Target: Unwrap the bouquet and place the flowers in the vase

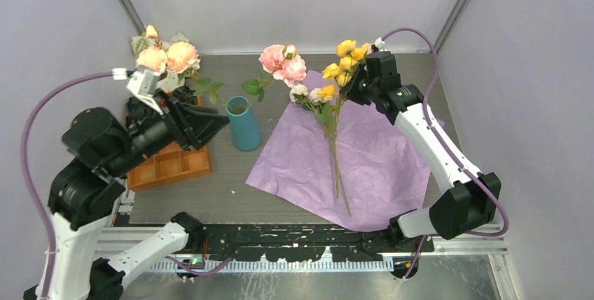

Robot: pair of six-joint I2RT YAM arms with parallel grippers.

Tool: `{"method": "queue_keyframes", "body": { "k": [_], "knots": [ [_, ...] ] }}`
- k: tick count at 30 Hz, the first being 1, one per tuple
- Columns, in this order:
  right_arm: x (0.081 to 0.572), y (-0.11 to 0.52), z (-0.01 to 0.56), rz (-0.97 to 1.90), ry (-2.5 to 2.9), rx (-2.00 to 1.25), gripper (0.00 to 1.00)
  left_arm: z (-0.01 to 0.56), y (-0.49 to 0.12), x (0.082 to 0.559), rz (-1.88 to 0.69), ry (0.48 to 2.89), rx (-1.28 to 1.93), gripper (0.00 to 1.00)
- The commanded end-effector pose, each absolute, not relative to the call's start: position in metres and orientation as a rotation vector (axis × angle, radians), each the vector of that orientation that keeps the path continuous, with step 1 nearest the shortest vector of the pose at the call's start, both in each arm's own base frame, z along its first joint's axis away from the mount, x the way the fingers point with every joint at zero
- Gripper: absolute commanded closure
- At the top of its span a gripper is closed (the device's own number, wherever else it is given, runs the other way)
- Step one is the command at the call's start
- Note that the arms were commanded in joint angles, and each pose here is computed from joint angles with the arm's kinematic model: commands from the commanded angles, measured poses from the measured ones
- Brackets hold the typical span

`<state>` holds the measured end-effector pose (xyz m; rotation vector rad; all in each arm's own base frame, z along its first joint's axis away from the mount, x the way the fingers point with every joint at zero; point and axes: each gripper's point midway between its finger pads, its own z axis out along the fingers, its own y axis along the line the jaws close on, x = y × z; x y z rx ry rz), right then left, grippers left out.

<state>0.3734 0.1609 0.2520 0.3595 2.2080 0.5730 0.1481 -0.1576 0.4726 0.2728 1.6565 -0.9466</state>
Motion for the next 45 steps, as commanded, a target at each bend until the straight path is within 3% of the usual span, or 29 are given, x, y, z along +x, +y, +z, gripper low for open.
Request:
{"method": "queue_keyframes", "body": {
  "k": [1, 8, 18, 23, 34, 45],
  "knots": [
    [0.379, 0.163, 0.273, 0.570, 2.135, 0.355, 0.99, 0.459, -0.183, 0.162, -1.021, 1.698, 0.330, 0.52],
    [0.378, 0.168, 0.275, 0.563, 2.123, 0.339, 0.99, 0.425, -0.212, 0.187, -0.978, 1.810, 0.361, 0.53],
    [0.372, 0.170, 0.281, 0.574, 2.114, 0.319, 0.99, 0.373, -0.327, 0.179, -0.680, 1.906, 0.667, 0.55],
    [0.362, 0.173, 0.288, 0.597, 2.101, 0.291, 0.99, 0.342, -0.368, 0.187, -0.653, 1.946, 0.691, 0.54],
    [0.338, 0.186, 0.291, 0.672, 2.104, 0.212, 0.99, 0.291, -0.397, 0.232, -0.401, 1.977, 0.650, 0.36],
    [0.319, 0.188, 0.290, 0.715, 2.105, 0.174, 0.99, 0.283, -0.407, 0.254, -0.377, 1.988, 0.611, 0.35]
  ]
}}
